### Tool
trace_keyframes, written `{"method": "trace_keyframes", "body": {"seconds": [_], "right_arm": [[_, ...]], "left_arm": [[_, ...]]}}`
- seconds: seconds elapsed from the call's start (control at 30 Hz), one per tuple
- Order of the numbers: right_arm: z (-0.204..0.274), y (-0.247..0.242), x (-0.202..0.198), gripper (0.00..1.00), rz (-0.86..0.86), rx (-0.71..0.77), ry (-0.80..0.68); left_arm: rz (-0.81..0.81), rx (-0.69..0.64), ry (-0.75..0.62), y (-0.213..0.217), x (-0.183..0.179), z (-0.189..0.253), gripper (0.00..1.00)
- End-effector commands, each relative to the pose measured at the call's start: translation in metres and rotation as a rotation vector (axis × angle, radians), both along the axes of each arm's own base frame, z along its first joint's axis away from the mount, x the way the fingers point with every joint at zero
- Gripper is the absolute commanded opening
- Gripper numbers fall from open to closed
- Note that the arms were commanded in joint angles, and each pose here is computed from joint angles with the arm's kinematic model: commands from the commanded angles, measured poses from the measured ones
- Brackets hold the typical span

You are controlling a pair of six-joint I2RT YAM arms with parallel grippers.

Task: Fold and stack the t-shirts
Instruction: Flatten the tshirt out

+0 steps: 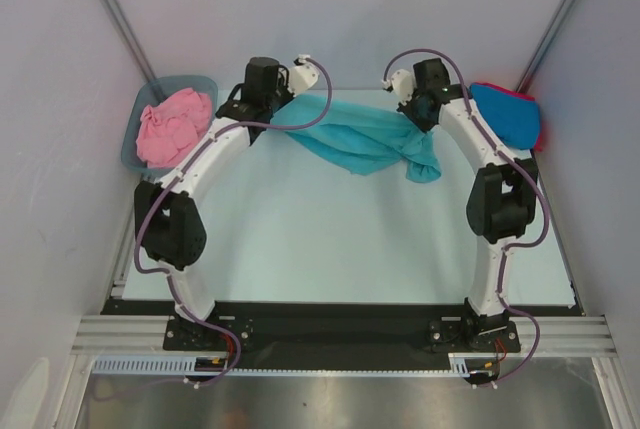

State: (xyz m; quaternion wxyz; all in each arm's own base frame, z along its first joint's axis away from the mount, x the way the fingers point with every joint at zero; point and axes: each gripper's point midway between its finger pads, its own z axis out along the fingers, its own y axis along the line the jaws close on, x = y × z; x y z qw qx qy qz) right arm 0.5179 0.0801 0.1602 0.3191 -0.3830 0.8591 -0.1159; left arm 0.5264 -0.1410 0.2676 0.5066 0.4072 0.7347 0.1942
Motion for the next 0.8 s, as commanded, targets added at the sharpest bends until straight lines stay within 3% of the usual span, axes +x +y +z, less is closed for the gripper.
{"method": "trace_keyframes", "body": {"seconds": [0.0, 0.23, 0.47, 0.6, 0.77], "right_arm": [[0.052, -0.003, -0.026, 0.03, 0.051, 0.094, -0.007], [0.056, 0.013, -0.073, 0.03, 0.184, 0.220, 0.144], [0.080, 0.031, -0.109, 0.02, 0.319, 0.412, 0.250], [0.067, 0.044, -0.136, 0.02, 0.352, 0.509, 0.459], [0.063, 0.060, -0.173, 0.01, 0.411, 0.598, 0.534]], "left_arm": [[-0.047, 0.014, 0.035, 0.013, -0.028, 0.022, 0.00], [-0.278, 0.072, 0.269, 0.008, -0.110, -0.013, 0.00], [-0.461, 0.026, 0.328, -0.003, -0.168, 0.019, 0.00], [-0.603, -0.046, 0.420, -0.020, -0.202, 0.032, 0.00], [-0.674, -0.041, 0.525, -0.020, -0.232, 0.015, 0.00]]}}
